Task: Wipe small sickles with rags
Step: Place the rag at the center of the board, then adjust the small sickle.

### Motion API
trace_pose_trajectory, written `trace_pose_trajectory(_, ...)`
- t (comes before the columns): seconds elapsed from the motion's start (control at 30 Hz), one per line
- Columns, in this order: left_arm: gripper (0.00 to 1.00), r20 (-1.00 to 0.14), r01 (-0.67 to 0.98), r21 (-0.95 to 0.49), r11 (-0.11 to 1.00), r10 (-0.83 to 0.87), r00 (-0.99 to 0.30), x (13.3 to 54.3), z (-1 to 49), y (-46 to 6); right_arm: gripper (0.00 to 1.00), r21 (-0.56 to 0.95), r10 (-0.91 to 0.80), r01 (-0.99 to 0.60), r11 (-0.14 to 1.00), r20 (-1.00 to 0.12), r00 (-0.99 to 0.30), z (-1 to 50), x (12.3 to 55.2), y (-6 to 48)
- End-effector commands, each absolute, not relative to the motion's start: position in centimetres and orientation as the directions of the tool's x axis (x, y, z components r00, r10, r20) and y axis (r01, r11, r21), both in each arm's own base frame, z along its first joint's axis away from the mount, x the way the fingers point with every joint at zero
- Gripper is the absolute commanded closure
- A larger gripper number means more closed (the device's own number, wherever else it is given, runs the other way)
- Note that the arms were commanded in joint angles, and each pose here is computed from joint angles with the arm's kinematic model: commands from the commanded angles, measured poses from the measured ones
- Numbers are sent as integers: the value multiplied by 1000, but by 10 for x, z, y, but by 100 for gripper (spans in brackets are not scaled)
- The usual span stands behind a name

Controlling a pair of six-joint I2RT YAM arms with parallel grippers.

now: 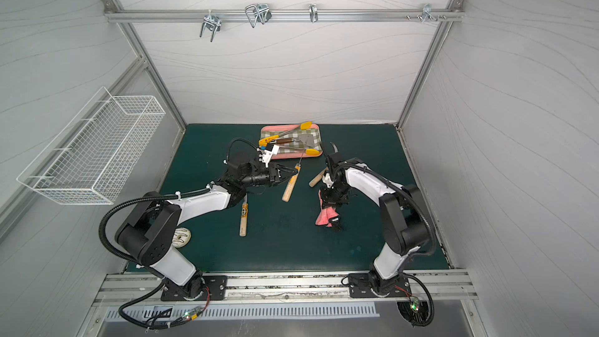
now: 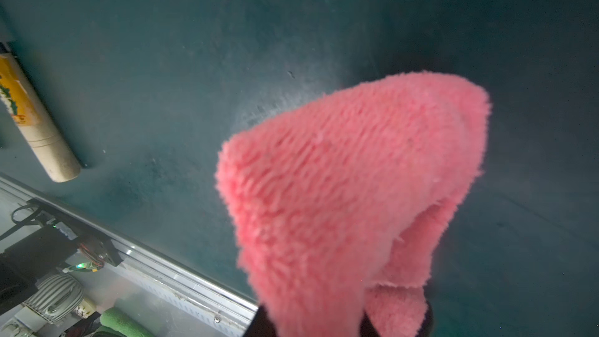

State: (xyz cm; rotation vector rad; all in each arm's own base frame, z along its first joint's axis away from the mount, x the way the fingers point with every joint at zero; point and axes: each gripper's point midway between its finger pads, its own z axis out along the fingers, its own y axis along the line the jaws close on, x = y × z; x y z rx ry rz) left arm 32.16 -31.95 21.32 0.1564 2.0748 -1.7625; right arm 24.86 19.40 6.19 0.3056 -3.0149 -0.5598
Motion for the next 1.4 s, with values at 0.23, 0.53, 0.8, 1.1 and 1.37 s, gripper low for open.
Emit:
trace_pose_trajectory(0.23,100,-440,411,-895,174,-197,-876,322,232,-308,42,394,-219,-214,894,-32,-975,77,259,211)
trace_pose_trajectory(0.53,100,-438,411,-896,166,-188,-879,321,235,-310,36,448,-203,-249,858,-149,-968,131,245,207)
trace_pose_trajectory(0.8,100,-424,398,-902,166,-172,-889,311,228,-307,46,507,-109,-235,829,-266,-958,176,269,204)
trace_pose_trajectory(1.1,100,-444,425,-893,148,-130,-887,294,234,-316,57,666,-90,-307,680,-340,-936,211,280,240)
trace_pose_trajectory(1.37,100,-454,440,-887,142,-92,-886,282,234,-331,56,813,-6,-316,489,-359,-933,243,288,279)
